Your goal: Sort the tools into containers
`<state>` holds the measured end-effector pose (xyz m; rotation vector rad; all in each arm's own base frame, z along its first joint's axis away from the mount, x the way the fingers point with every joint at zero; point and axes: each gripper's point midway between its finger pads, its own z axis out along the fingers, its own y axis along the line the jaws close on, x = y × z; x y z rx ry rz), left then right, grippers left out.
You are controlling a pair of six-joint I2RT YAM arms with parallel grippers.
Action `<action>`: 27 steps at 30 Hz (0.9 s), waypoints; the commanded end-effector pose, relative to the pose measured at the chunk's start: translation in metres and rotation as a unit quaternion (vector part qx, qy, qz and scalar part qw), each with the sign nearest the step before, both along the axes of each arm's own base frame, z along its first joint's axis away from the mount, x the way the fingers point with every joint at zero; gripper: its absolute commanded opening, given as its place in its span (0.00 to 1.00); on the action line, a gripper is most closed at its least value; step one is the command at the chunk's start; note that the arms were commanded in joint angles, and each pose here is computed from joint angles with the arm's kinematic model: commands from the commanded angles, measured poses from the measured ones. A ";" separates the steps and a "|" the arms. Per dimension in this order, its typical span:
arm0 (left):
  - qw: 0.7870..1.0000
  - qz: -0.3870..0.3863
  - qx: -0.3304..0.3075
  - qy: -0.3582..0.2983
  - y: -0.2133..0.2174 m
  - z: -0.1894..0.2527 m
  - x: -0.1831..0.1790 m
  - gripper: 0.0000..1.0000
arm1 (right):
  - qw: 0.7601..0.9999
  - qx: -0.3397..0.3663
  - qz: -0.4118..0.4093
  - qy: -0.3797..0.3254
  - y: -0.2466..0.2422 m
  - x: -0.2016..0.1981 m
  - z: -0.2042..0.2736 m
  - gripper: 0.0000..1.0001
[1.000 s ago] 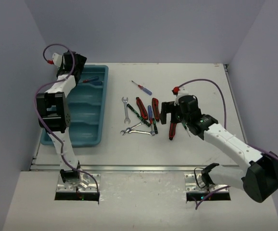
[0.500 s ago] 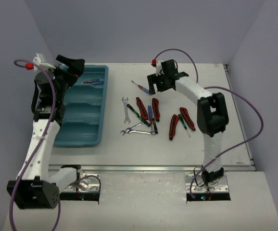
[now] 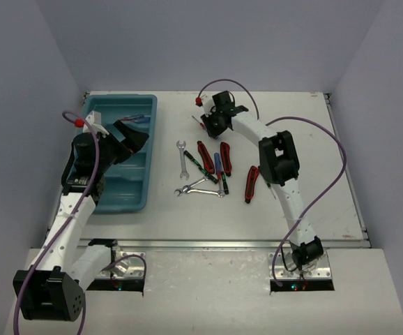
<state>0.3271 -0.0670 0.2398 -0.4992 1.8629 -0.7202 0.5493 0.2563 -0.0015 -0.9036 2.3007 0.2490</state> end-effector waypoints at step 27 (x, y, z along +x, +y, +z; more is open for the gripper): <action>0.935 -0.269 -0.112 -0.202 -0.108 0.081 -0.027 0.97 | 0.913 0.379 0.148 -0.028 0.085 -0.235 0.269 0.00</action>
